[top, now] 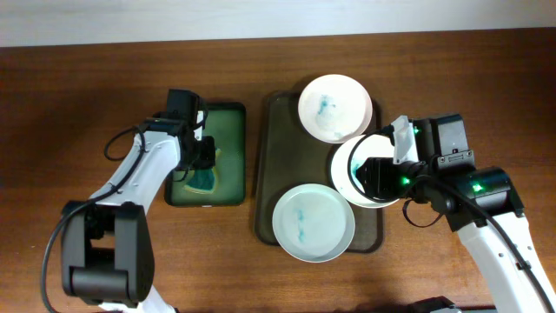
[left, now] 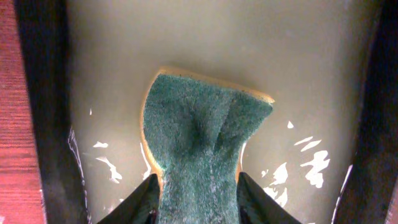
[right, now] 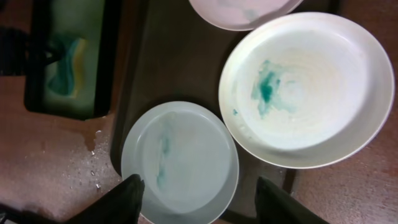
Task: Clean dirty plates on tray and stack at the side
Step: 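Grasp the green sponge with the left gripper and the middle-right plate with the right, then scrub the held plate with the sponge in the left gripper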
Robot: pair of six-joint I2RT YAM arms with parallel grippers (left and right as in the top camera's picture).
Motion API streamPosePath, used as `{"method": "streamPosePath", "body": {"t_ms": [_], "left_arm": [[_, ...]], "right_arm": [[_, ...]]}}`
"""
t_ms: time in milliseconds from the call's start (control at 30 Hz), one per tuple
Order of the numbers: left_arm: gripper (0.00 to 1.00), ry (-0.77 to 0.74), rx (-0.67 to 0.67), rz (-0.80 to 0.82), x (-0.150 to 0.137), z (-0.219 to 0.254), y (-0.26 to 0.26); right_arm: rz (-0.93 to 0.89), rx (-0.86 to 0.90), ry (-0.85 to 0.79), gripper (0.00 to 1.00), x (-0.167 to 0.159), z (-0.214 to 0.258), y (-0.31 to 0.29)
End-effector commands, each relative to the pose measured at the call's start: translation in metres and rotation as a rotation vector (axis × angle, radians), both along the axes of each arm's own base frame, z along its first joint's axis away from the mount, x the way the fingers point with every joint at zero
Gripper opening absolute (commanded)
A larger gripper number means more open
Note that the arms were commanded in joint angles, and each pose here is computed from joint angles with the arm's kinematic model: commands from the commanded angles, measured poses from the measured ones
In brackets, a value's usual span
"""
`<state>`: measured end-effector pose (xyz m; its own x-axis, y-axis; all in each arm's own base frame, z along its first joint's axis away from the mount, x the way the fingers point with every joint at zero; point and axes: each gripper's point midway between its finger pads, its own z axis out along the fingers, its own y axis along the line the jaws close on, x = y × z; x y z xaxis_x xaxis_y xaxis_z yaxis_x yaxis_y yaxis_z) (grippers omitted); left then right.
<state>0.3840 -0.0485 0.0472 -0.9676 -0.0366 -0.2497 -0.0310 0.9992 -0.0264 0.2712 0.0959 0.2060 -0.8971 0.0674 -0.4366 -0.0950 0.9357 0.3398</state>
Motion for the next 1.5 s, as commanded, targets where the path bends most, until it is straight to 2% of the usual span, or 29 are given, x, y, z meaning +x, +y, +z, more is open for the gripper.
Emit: {"method": "streamPosePath", "body": {"t_ms": [0, 33, 167, 367, 467, 500, 600, 700, 767, 867, 1200, 1300, 1367, 1433, 1467], "left_arm": [[0.27, 0.100, -0.005, -0.011, -0.013, -0.040, -0.003], [0.21, 0.121, -0.003, -0.011, -0.016, -0.047, -0.003], [0.00, 0.175, -0.002, -0.012, -0.025, -0.057, -0.003], [0.00, 0.163, -0.008, -0.013, -0.010, -0.011, -0.006], [0.00, 0.103, -0.062, -0.048, 0.008, 0.029, -0.017], [0.00, 0.082, -0.085, -0.067, 0.012, 0.041, -0.022], [0.00, 0.019, -0.125, -0.110, 0.024, 0.080, -0.040], [0.00, -0.033, -0.110, -0.140, 0.033, 0.100, -0.052], [0.00, -0.038, -0.036, -0.122, 0.034, 0.098, -0.043], [0.00, -0.019, 0.046, -0.083, 0.031, 0.087, -0.027], [0.00, -0.012, 0.003, -0.094, 0.029, 0.066, -0.034], [0.00, -0.018, 0.002, -0.105, 0.029, 0.066, -0.038], [0.00, -0.018, -0.004, -0.122, 0.028, 0.066, -0.046], [0.00, -0.028, -0.048, -0.159, 0.028, 0.069, -0.064], [0.00, -0.034, -0.074, -0.181, 0.027, 0.070, -0.076]], "right_arm": [[-0.125, -0.047, 0.012, 0.64, 0.003, 0.002, -0.018], [-0.181, -0.073, 0.026, 0.68, 0.002, -0.001, -0.027], [-0.232, -0.082, 0.060, 0.73, -0.001, -0.006, -0.041], [-0.355, -0.081, 0.174, 0.74, 0.002, -0.027, -0.078], [-0.257, -0.031, 0.182, 0.74, 0.016, -0.039, -0.079], [-0.260, -0.026, 0.192, 0.73, 0.019, -0.043, -0.082], [-0.306, -0.025, 0.249, 0.55, 0.029, -0.063, -0.097], [-0.339, -0.015, 0.262, 0.55, 0.040, -0.078, -0.115], [-0.266, 0.023, 0.269, 0.54, 0.042, -0.085, -0.110], [-0.260, 0.021, 0.303, 0.55, 0.041, -0.094, -0.110], [-0.290, 0.025, 0.378, 0.56, 0.053, -0.131, -0.115], [-0.312, -0.035, 0.434, 0.55, 0.048, -0.149, -0.125], [-0.317, -0.053, 0.432, 0.50, 0.053, -0.157, -0.130], [-0.319, -0.055, 0.401, 0.39, 0.061, -0.157, -0.131], [-0.320, -0.057, 0.375, 0.37, 0.067, -0.156, -0.133]]}}
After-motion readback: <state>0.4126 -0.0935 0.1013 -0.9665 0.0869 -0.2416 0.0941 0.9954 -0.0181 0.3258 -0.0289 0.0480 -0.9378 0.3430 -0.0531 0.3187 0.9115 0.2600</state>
